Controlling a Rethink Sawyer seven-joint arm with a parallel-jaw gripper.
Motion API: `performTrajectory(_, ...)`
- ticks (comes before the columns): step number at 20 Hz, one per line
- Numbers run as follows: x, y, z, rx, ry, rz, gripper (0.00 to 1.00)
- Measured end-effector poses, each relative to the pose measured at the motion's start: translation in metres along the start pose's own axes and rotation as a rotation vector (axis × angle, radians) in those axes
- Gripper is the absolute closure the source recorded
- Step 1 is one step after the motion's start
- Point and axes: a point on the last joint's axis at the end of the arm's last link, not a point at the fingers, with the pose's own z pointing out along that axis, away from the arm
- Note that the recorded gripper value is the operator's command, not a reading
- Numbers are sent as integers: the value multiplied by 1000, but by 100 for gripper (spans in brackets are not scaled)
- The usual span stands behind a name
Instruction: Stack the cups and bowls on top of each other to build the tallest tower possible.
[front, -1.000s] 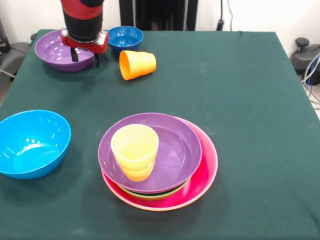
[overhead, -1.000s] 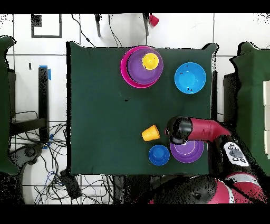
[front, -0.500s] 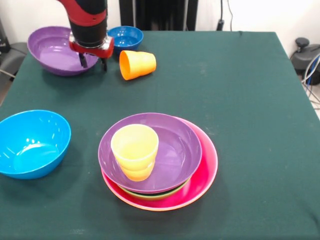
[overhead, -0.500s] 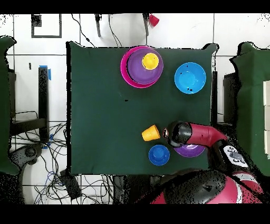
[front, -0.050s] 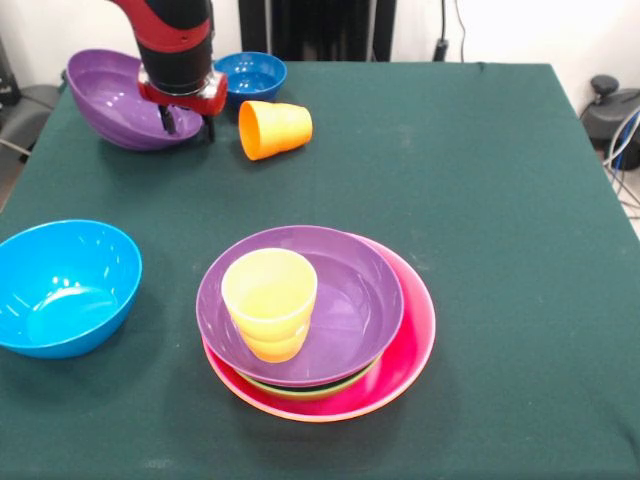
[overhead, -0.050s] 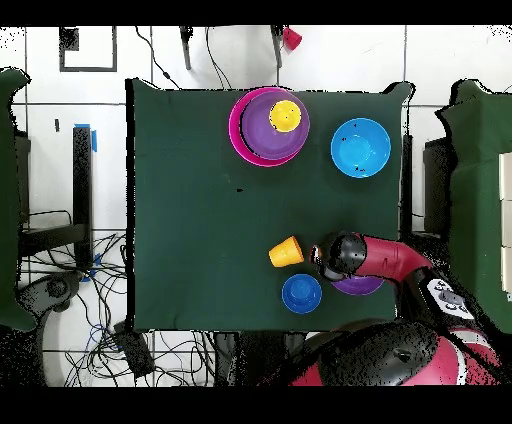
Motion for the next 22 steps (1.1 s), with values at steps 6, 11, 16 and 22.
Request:
performTrajectory(6,-2,-1,-5,3,-9,1,100)
performTrajectory(11,-4,-2,-8,6,-16,2,100)
performTrajectory(16,-5,-3,-13,8,-23,2,100)
performTrajectory(22,-12,-10,-37,24,-53,9,100)
